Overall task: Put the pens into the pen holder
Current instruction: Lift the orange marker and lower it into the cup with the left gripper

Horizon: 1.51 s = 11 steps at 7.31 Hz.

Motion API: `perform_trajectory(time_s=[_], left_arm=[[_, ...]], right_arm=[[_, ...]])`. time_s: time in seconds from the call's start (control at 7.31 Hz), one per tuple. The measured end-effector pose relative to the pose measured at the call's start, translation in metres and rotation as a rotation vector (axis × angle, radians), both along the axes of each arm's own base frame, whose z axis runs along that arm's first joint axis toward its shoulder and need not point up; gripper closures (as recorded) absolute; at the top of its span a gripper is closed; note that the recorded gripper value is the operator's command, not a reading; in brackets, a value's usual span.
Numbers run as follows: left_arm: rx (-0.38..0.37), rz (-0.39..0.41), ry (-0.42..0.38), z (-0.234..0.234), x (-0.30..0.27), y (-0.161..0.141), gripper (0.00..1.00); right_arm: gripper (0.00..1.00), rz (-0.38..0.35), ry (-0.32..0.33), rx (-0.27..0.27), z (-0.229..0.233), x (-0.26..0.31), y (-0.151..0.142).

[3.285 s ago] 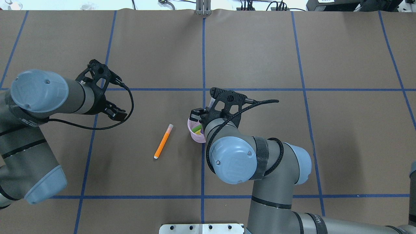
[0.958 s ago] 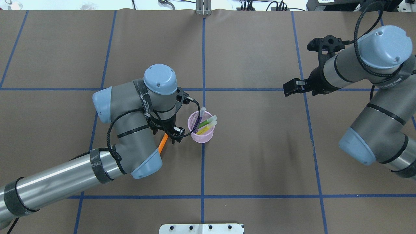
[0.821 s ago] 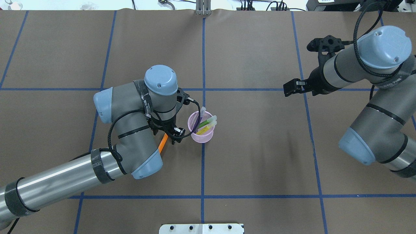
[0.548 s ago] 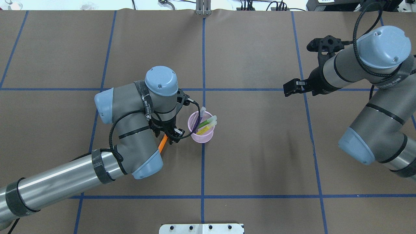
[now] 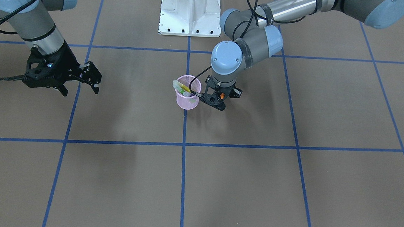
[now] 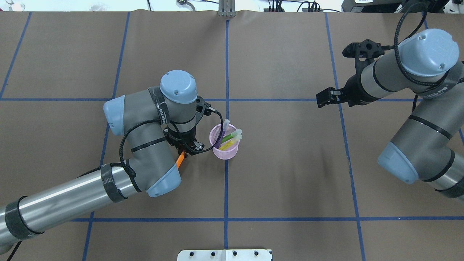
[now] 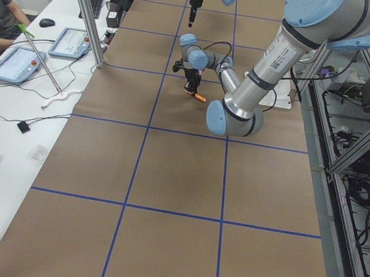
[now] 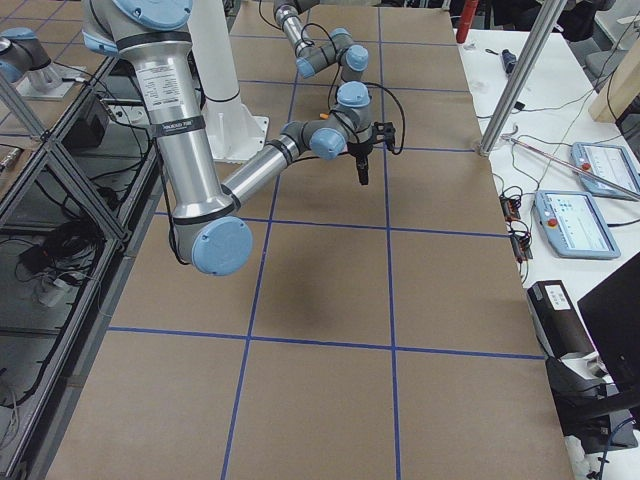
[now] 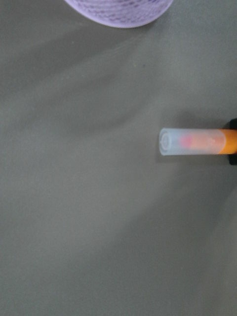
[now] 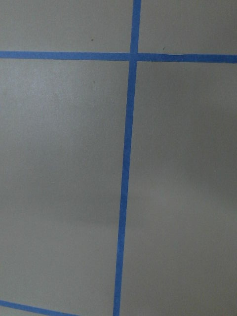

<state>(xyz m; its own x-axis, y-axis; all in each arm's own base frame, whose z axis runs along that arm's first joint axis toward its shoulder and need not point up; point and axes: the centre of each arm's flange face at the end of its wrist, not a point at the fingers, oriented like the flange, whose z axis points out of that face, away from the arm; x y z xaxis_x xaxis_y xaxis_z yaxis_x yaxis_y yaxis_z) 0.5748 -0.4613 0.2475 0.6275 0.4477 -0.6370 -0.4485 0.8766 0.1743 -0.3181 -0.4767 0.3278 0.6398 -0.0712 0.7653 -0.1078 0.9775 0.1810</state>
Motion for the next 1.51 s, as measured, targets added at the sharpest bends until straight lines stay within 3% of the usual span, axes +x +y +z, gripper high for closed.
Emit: perform_trajectory(time_s=[0.41, 0.68, 0.96, 1.23, 1.51], left_arm=[[0.119, -0.179, 0.073, -0.098, -0.053, -0.048, 1.0], [0.266, -0.321, 0.15, -0.16, -0.071, -0.048, 1.0], [0.421, -0.436, 0.259, -0.182, -0.052, -0.005, 1.0], [0.494, -0.418, 0.291, -0.16, -0.058, 0.036, 1.0], [0.508, -0.362, 0.291, -0.14, -0.051, 0.069, 1.0]], right_arm=[[0.0, 0.029, -0.003, 0.012, -0.004, 0.008, -0.006], [0.0, 0.046, 0.003, 0.024, -0.006, 0.01, -0.009], [0.0, 0.07, 0.015, 0.035, -0.006, 0.011, -0.012], [0.0, 0.084, 0.025, 0.037, -0.004, 0.011, -0.015], [0.0, 0.087, 0.026, 0.036, -0.004, 0.01, -0.015]])
